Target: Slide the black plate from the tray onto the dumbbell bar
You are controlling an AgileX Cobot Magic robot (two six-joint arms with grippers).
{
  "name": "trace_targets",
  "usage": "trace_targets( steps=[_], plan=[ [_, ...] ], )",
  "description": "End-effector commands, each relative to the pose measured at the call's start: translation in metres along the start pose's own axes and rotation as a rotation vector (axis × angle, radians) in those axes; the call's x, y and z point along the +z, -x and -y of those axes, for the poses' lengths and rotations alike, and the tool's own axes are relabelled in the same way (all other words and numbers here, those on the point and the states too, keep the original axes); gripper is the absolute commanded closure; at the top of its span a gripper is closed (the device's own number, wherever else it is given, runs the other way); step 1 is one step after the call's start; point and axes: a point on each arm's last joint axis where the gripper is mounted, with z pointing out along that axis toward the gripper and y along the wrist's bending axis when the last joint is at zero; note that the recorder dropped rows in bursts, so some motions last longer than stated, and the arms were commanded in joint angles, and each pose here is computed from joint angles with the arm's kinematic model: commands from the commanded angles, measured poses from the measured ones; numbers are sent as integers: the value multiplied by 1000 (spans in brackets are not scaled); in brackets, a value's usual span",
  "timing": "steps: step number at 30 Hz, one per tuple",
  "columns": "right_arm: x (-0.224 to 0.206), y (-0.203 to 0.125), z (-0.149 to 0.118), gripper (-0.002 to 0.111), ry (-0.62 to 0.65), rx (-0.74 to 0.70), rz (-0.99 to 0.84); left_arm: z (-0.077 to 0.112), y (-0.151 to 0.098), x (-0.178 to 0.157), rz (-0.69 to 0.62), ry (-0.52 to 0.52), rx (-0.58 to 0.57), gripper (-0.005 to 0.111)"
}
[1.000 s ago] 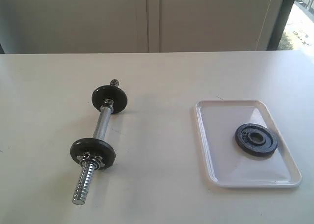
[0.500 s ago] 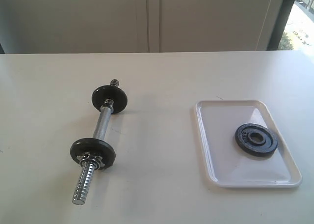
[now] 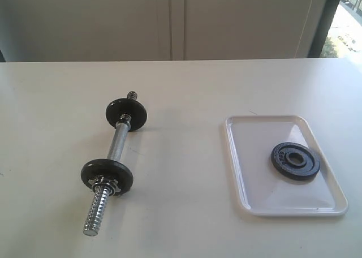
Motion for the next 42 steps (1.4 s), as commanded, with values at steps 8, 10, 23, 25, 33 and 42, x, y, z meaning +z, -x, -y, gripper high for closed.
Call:
trace_targets(
  steps=[8,10,23,25,33,42],
  plan=[
    [0,-2,0,108,2,-6,5,-2,8,0,96,22,3,107],
    [0,-2,0,108,2,-6,5,-2,8,0,98,22,3,107],
    [0,-2,-1,108,14,-8,4,-11,41,-11,501,22,-417,107],
    [0,-2,-1,108,21,-10,3,-13,47,-15,585,18,-446,107],
    [0,-2,-2,108,39,-15,2,-15,55,-21,703,-26,-583,107],
    [0,-2,-2,108,39,-15,2,-26,110,-14,529,-54,-700,107]
  ],
)
